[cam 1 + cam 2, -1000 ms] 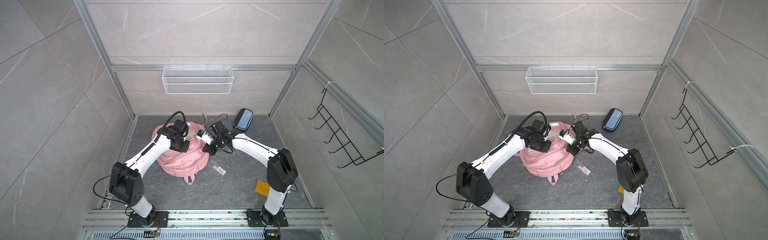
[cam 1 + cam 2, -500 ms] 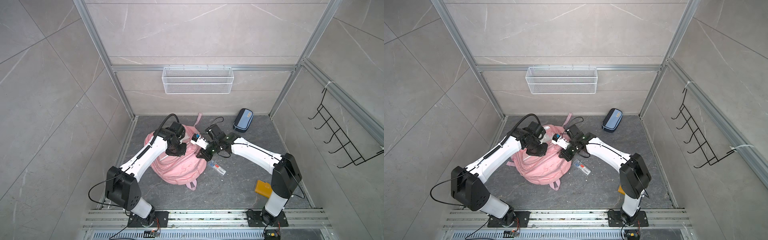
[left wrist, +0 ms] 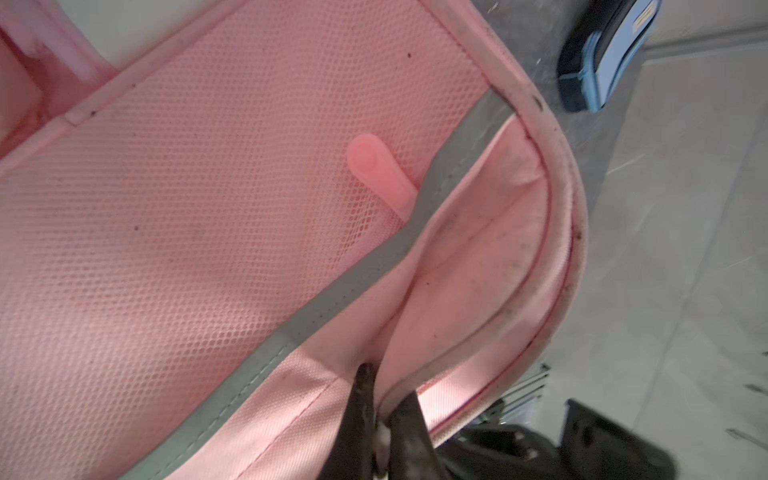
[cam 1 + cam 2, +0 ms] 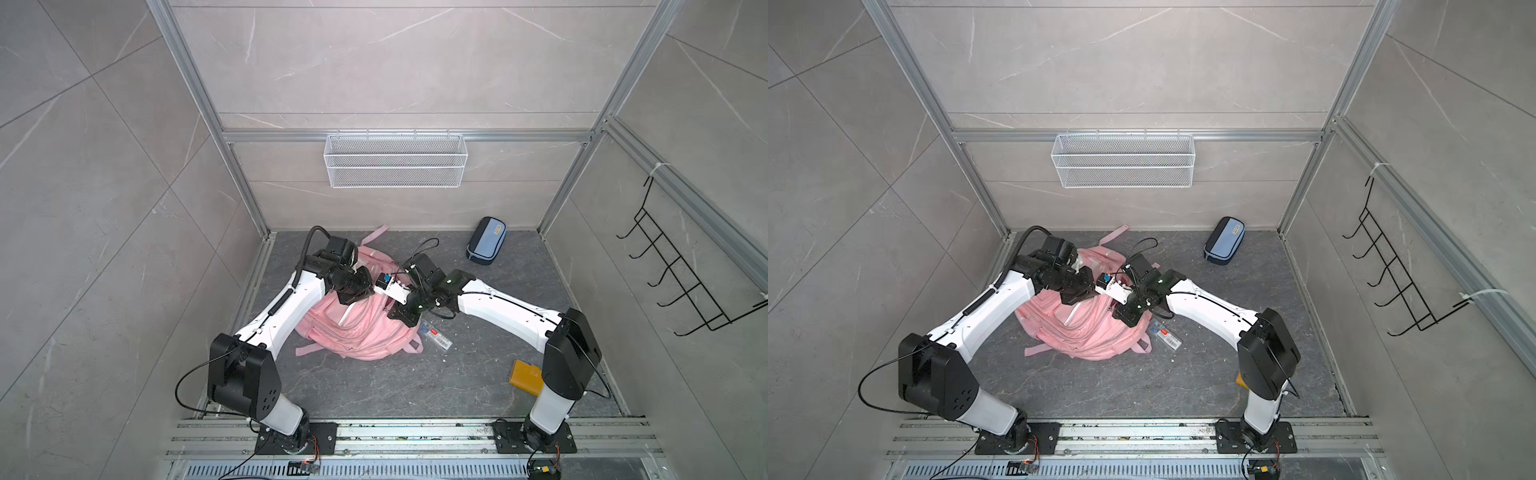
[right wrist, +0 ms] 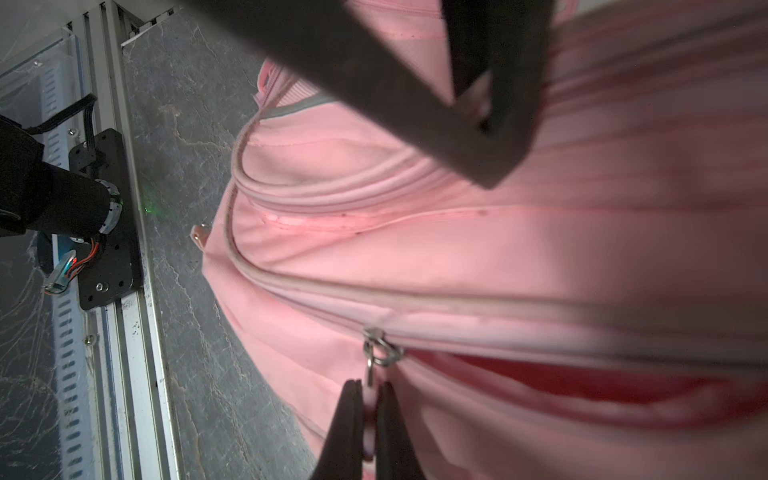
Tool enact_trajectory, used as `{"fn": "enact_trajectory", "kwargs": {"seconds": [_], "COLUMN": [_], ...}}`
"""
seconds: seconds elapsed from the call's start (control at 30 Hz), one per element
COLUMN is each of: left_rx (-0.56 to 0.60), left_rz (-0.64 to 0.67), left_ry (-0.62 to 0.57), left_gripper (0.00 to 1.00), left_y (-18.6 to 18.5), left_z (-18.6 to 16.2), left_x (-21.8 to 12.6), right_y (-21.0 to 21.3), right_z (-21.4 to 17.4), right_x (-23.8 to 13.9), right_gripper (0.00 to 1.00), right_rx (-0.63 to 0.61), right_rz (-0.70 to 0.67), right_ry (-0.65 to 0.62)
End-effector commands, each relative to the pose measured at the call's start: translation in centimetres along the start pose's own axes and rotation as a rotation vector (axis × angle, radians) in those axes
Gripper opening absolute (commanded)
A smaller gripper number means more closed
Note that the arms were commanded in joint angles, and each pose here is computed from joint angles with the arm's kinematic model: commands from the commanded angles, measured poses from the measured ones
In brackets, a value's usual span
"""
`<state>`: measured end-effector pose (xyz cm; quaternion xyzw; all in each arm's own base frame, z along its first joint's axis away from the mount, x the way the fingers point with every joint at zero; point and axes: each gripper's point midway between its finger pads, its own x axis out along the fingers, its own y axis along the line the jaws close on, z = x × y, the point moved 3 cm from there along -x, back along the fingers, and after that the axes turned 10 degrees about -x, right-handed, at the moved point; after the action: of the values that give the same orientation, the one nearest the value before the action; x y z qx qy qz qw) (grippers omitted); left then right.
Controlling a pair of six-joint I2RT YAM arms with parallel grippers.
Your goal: Pack the student bag
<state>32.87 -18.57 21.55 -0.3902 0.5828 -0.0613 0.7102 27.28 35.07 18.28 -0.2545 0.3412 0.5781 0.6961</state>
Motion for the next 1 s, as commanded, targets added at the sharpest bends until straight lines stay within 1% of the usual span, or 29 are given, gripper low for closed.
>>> {"fn": "enact_trajectory", "kwargs": {"seconds": [0.0,0.17,0.3,0.43,0.5,0.6,0.73,0.83,0.9,0.97], "left_rx": [-0.118,-0.196,-0.300,-0.389,-0.407,-0.434,-0.479,-0.503,-0.510,-0.512], "left_rz": [-0.328,-0.405,-0.456,-0.536,-0.575,-0.620,-0.649,-0.673,-0.686,-0.698], "left_ry": [-0.141,-0.186,-0.200,-0.246,-0.286,-0.313,-0.329,-0.328,-0.322,-0.319], "left_gripper": [0.00,0.00,0.00,0.00,0.00,0.00,0.00,0.00,0.00,0.00], "left_y": [-6.5,-8.2,-8.4,-8.8,-9.3,-9.9,-10.1,-10.4,-10.7,-11.1], "left_z": [3.6,4.3,4.8,5.5,5.8,5.9,5.9,5.9,6.0,5.9], "left_x": [-4.5,-6.5,-6.8,-7.7,-8.9,-10.3,-11.1,-11.2,-11.2,-11.3], "right_y": [1.9,2.3,2.9,3.8,4.3,4.8,5.0,5.7,6.2,7.1], "right_z": [0.4,0.4,0.8,0.8,0.7,1.2,2.6,3.2,3.2,3.7], "right_x": [-0.2,0.5,1.1,2.7,3.5,4.2,4.7,6.1,7.4,8.5], "right_gripper": [0.00,0.00,0.00,0.00,0.00,0.00,0.00,0.00,0.00,0.00], "right_rx": [-0.031,-0.009,0.001,0.020,0.024,0.037,0.068,0.052,0.038,0.027], "right_rz": [0.033,0.026,0.023,0.016,0.016,-0.001,-0.030,-0.032,-0.007,0.053], "right_ry": [0.010,-0.014,-0.039,-0.041,-0.040,-0.063,-0.129,-0.141,-0.133,-0.139]}}
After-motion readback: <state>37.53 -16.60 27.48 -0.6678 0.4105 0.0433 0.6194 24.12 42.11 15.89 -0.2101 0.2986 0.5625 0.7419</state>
